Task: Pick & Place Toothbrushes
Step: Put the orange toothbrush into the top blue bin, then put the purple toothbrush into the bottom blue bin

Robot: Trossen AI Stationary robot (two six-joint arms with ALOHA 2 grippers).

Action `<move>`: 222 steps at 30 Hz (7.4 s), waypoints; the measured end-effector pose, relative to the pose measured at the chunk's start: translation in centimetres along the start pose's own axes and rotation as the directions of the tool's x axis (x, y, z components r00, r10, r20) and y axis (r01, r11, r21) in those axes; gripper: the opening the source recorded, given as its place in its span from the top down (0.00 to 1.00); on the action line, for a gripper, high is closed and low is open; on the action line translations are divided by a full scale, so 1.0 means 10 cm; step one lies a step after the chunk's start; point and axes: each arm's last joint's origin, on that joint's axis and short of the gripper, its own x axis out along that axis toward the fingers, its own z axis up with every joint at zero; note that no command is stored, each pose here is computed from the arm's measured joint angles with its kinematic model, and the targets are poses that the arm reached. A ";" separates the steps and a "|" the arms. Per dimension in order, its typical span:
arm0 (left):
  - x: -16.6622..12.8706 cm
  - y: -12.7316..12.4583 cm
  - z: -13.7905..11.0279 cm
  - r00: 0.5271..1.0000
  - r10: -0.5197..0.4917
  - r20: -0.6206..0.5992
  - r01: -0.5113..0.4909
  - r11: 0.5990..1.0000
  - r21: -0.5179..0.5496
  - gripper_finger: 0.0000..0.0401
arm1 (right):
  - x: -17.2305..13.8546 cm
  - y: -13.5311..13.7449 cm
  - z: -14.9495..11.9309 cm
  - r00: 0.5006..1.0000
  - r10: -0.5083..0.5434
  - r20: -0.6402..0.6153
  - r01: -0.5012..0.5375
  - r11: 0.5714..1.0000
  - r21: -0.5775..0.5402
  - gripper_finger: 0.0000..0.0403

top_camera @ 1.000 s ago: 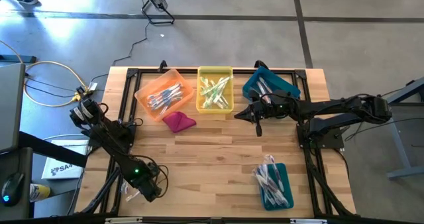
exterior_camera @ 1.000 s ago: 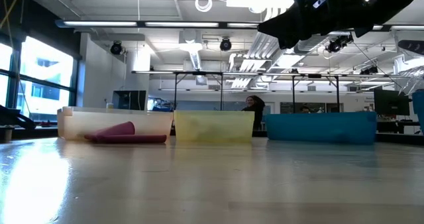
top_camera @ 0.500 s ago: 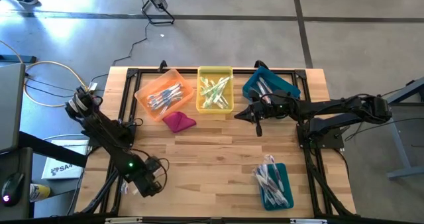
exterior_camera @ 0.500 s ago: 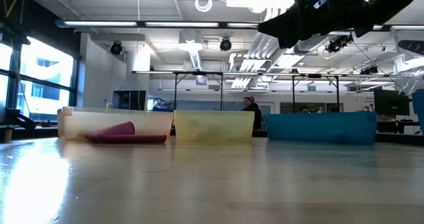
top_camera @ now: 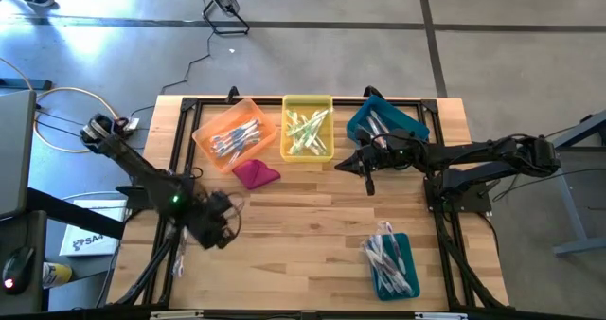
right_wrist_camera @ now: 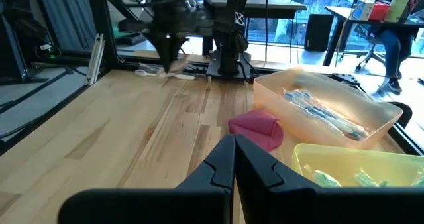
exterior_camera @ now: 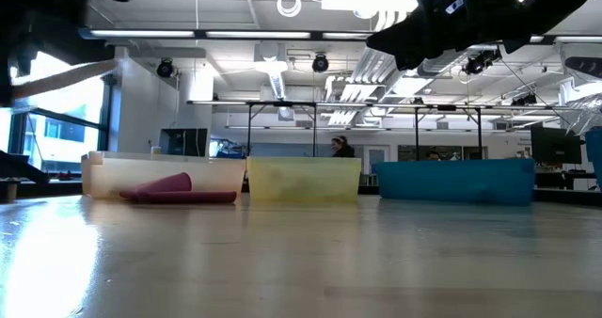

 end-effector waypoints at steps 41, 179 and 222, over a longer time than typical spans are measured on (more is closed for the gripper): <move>-0.20 0.60 2.09 0.693 -0.403 0.598 -0.230 0.663 0.713 0.99 | -0.02 -0.07 0.25 0.946 -0.193 0.261 0.188 0.981 0.044 0.99; 0.08 1.24 2.77 0.683 -0.455 0.572 -0.135 0.691 0.710 0.50 | -0.51 -1.33 -0.44 0.222 -0.484 -0.846 0.943 0.328 0.060 0.62; -0.14 0.34 0.59 0.942 0.072 -0.328 -0.105 0.991 -0.084 1.00 | 0.94 -0.58 -0.18 0.930 0.356 -0.088 -0.338 0.926 0.170 0.99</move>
